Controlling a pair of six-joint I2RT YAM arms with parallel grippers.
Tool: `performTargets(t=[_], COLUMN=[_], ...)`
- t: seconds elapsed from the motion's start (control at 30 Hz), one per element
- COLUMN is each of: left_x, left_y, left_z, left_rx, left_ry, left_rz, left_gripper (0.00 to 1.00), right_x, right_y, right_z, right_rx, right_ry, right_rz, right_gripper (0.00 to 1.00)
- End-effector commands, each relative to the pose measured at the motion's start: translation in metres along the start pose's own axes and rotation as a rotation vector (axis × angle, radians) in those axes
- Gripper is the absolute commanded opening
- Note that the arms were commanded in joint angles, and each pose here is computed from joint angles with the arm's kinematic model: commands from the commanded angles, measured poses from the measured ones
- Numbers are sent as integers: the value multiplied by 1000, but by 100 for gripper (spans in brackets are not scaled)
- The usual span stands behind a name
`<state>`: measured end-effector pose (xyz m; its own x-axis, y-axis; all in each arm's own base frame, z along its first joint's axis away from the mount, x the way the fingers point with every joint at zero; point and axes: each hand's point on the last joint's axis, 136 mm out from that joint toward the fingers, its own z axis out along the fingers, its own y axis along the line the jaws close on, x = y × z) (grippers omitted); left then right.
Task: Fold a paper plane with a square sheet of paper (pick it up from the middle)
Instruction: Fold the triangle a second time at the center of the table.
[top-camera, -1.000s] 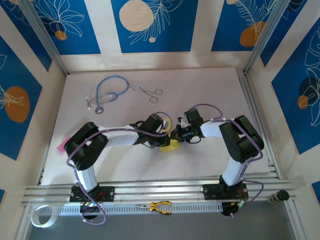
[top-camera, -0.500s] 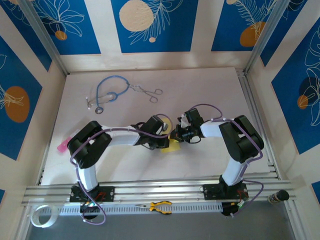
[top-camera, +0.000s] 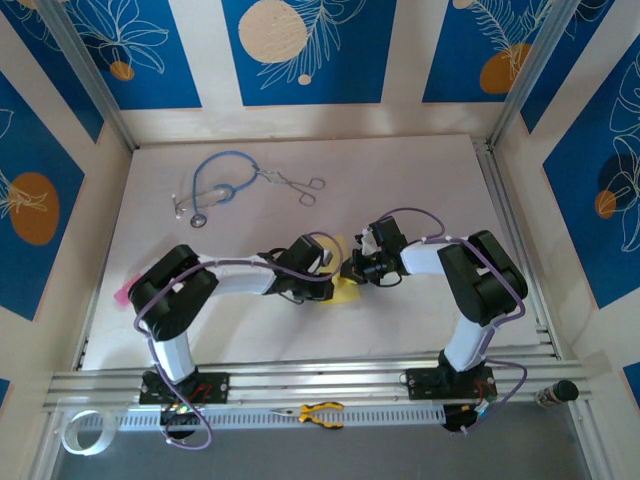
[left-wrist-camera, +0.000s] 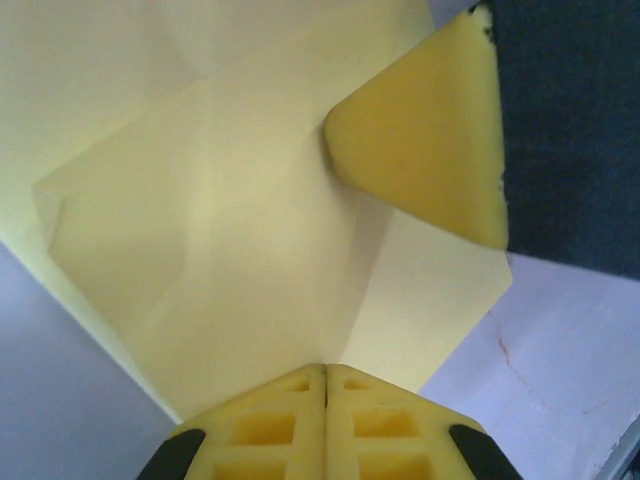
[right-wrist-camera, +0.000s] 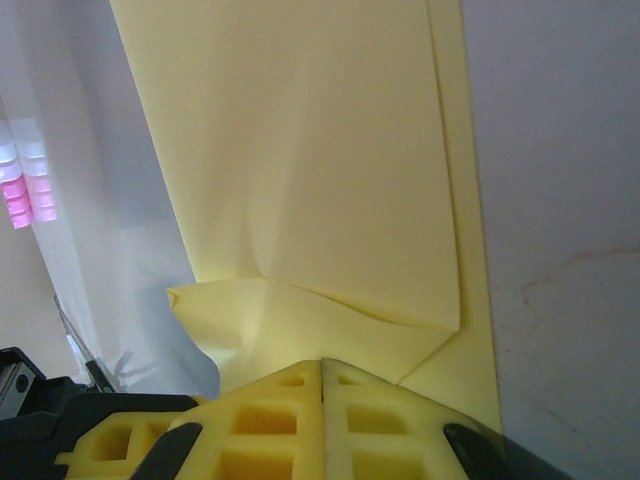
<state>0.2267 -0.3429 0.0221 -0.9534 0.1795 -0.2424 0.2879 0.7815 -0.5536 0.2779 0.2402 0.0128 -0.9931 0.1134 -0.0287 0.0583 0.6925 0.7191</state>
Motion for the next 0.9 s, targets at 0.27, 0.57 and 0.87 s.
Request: performTargets(t=[0.27,0.57,0.87], left_x=[-19,-12,8], left_y=[-26,-32,-3], left_z=[-29,-4,11], left_rx=[-6,52,-16], left_ry=[-63,31,70], left_rz=[54,64,35], left_gripper=[5,5,4], right_x=[17,18,17], right_y=[-44,-44,-45], right_z=[6,6,7], right_rx=[159,156,159], right_ry=[40,38,40], right_rz=[98,98,100], right_gripper=[0,0,0])
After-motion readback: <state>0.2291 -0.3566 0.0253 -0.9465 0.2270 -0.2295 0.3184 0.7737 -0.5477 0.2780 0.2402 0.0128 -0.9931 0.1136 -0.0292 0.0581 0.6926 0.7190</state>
